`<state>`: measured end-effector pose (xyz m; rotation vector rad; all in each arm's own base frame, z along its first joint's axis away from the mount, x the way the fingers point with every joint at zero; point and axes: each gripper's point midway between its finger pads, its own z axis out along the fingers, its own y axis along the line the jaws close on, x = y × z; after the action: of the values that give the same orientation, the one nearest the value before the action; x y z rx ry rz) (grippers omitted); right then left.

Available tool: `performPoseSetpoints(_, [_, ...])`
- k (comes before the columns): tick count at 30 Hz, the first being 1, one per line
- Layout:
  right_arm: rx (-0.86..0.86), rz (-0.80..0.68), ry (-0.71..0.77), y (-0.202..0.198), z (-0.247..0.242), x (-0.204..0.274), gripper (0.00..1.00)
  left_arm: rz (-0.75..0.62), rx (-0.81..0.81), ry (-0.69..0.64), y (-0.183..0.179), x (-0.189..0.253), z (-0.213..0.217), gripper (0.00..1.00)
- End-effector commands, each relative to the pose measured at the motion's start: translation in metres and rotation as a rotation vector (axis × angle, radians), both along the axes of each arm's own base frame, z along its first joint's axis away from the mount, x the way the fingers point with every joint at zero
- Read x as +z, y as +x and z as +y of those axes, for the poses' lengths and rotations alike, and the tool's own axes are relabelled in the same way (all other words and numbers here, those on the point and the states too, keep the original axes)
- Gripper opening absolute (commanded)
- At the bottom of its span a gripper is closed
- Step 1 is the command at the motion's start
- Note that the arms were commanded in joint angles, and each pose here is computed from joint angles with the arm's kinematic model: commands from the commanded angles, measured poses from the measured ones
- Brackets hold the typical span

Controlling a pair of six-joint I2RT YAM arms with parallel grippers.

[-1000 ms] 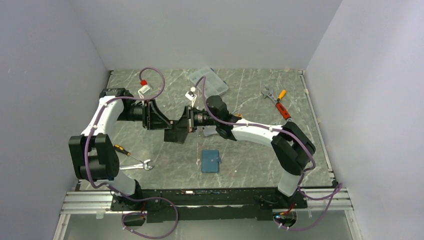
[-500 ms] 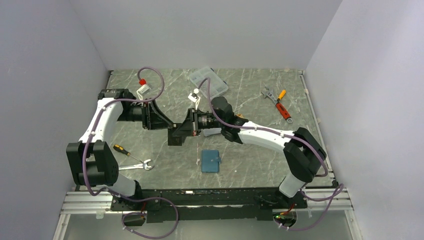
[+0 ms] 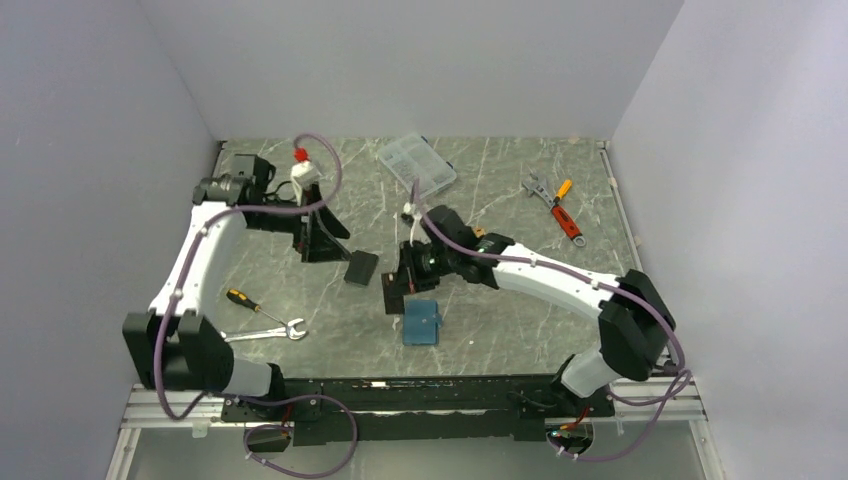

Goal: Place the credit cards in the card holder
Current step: Open the card holder at the center of the board.

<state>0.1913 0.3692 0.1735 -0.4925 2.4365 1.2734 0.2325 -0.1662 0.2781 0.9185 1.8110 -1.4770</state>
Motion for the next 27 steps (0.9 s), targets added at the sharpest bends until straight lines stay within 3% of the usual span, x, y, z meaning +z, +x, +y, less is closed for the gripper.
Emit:
performPoseSetpoints(1, [-0.030, 0.085, -0.424, -0.027, -0.044, -0.073, 0.00, -0.254, 0.203, 0.296, 0.026, 0.000, -0.008, 0.99])
performPoseSetpoints(6, [-0.058, 0.110, -0.516, -0.035, -0.060, -0.094, 0.00, -0.290, 0.258, 0.446, 0.026, 0.002, -0.011, 0.99])
performPoseSetpoints(10, [-0.069, 0.115, -0.579, -0.041, -0.080, -0.107, 0.00, -0.411, 0.237, 0.621, 0.009, -0.019, -0.019, 1.00])
performPoseSetpoints(17, [-0.127, 0.121, -0.596, -0.038, -0.104, -0.112, 0.00, -0.520, 0.138, 0.602, -0.026, -0.050, -0.052, 0.99])
performPoseSetpoints(21, [-0.174, 0.128, -0.579, -0.033, -0.118, -0.114, 0.00, -0.585, 0.117, 0.730, -0.029, -0.062, -0.063, 1.00])
performPoseSetpoints(27, [-0.207, 0.142, -0.570, -0.025, -0.125, -0.123, 0.00, -0.628, -0.003, 0.753, -0.052, -0.079, -0.090, 0.99])
